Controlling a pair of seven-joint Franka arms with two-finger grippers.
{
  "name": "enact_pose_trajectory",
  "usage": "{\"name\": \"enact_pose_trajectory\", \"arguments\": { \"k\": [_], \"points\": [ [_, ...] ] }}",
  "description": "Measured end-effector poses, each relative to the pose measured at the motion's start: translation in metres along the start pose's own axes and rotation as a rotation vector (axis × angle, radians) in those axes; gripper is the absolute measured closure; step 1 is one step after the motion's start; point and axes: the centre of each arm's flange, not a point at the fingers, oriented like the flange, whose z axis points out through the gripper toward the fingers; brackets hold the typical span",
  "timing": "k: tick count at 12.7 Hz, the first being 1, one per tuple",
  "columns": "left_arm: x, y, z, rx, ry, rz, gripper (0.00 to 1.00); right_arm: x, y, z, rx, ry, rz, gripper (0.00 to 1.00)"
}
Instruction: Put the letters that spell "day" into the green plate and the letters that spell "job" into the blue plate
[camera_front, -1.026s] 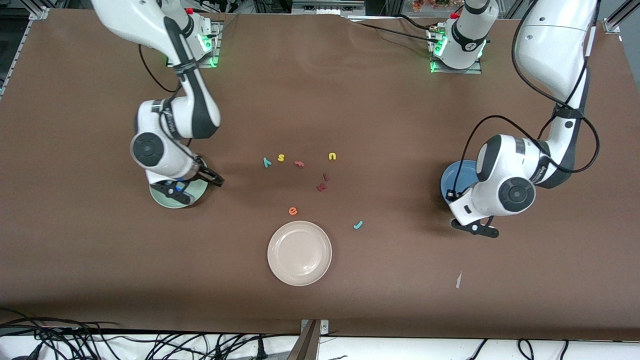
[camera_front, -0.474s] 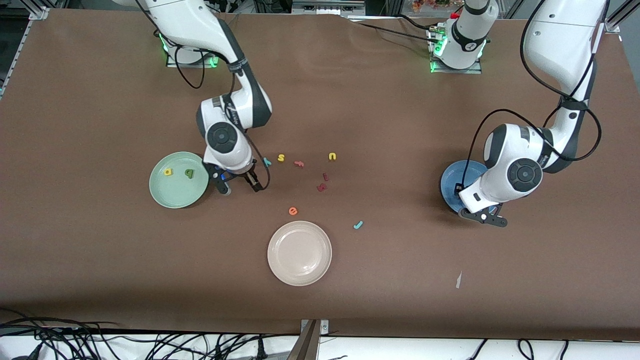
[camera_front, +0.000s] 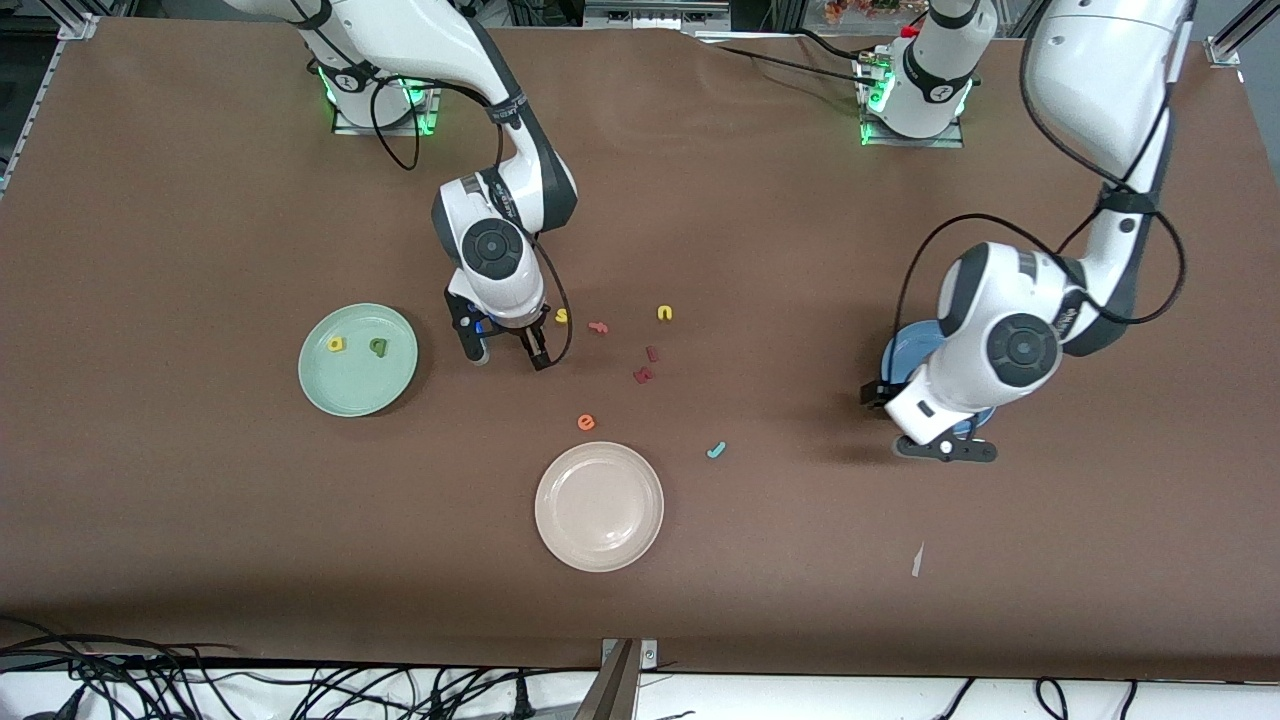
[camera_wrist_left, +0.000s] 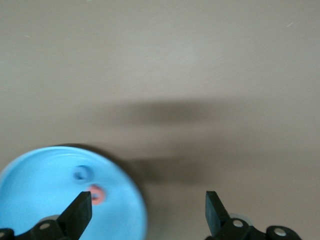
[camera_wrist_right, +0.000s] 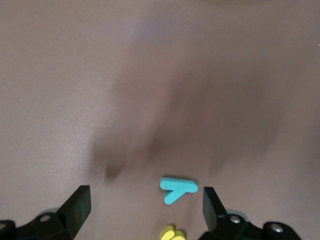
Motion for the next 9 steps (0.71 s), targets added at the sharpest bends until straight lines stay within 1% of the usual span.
{"name": "enact_pose_trajectory", "arguments": {
  "k": [2,3,4,7,9],
  "points": [
    [0.005,0.056,0.008,-0.016,0.008,-0.115,0.0,0.002,0.003,0.006,0.009,0.003,0.003,0.01],
    [0.006,0.08,0.014,-0.031,-0.002,-0.17,0.0,0.0,0.005,0.01,0.013,0.001,0.002,0.01],
    [0.009,0.098,0.019,-0.049,-0.013,-0.215,0.0,-0.002,0.007,0.013,0.01,-0.002,0.0,0.05],
    [0.022,0.115,0.02,-0.118,-0.029,-0.33,0.0,-0.01,0.015,0.02,-0.009,-0.007,-0.01,0.08],
    [0.028,0.135,0.019,-0.138,-0.026,-0.412,0.0,-0.013,0.02,0.026,-0.022,-0.008,-0.016,0.1]
  ]
}}
